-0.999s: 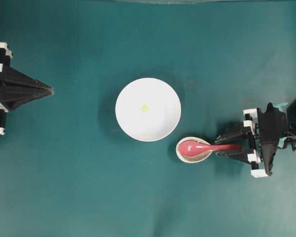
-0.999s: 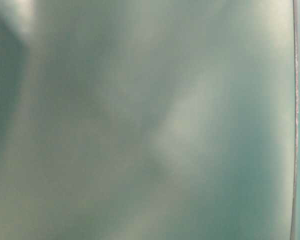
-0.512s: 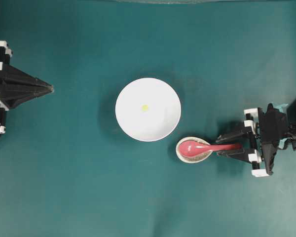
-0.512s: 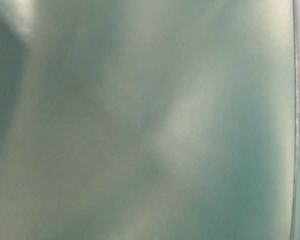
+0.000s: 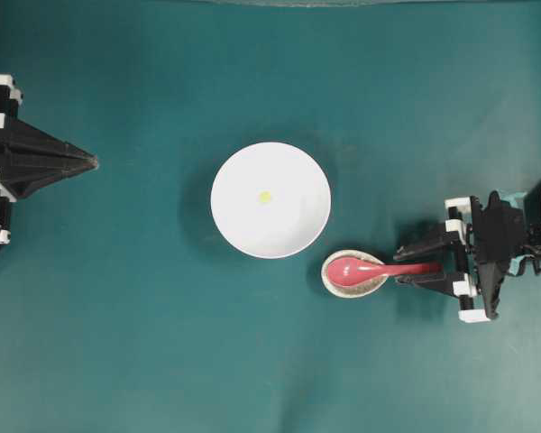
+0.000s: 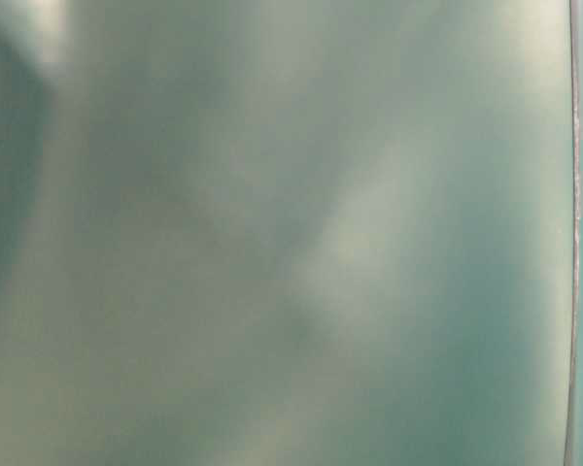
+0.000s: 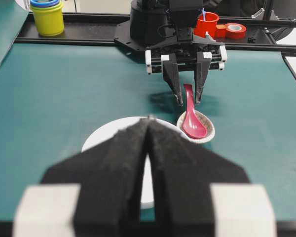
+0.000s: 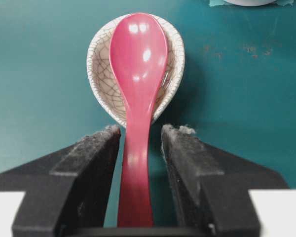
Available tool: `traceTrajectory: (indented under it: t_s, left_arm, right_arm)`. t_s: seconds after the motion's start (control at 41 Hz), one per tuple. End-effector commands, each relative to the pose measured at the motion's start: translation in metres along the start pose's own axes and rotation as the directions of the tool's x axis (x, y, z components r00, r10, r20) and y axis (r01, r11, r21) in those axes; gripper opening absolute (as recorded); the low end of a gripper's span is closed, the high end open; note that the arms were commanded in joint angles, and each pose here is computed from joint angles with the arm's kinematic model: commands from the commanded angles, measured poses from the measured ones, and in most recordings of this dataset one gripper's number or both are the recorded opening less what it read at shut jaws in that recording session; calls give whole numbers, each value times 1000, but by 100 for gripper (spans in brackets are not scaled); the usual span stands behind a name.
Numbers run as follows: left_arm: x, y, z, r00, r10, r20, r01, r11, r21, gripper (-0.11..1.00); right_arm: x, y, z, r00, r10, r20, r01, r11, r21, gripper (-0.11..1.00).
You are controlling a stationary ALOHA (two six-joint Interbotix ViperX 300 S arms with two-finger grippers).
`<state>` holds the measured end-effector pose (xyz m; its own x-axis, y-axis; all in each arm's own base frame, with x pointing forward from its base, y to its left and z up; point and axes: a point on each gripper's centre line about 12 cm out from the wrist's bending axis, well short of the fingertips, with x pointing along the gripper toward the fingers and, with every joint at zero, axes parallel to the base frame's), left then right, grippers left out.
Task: Scoop the yellow hexagonal prism block from the bowl with a spoon using the right arm.
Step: 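Close the right gripper on the pink spoon handle, then lift the pink spoon from the rest and swing it over the bowl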
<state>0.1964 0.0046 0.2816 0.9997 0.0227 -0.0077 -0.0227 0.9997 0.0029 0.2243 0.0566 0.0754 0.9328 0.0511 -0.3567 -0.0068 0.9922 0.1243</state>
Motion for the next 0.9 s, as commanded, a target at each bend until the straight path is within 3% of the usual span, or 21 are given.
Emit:
traceTrajectory:
  t_s: [0.0, 0.877]
  left_arm:
    - [3, 1, 6, 1000, 3, 12, -3, 1000, 1, 0]
    - [3, 0, 6, 1000, 1, 11, -1, 1000, 2, 0]
  right_arm:
    - [0, 1, 3, 1000, 2, 15, -2, 1000, 2, 47]
    - [5, 0, 1, 1000, -20, -13, 20, 1000, 19, 47]
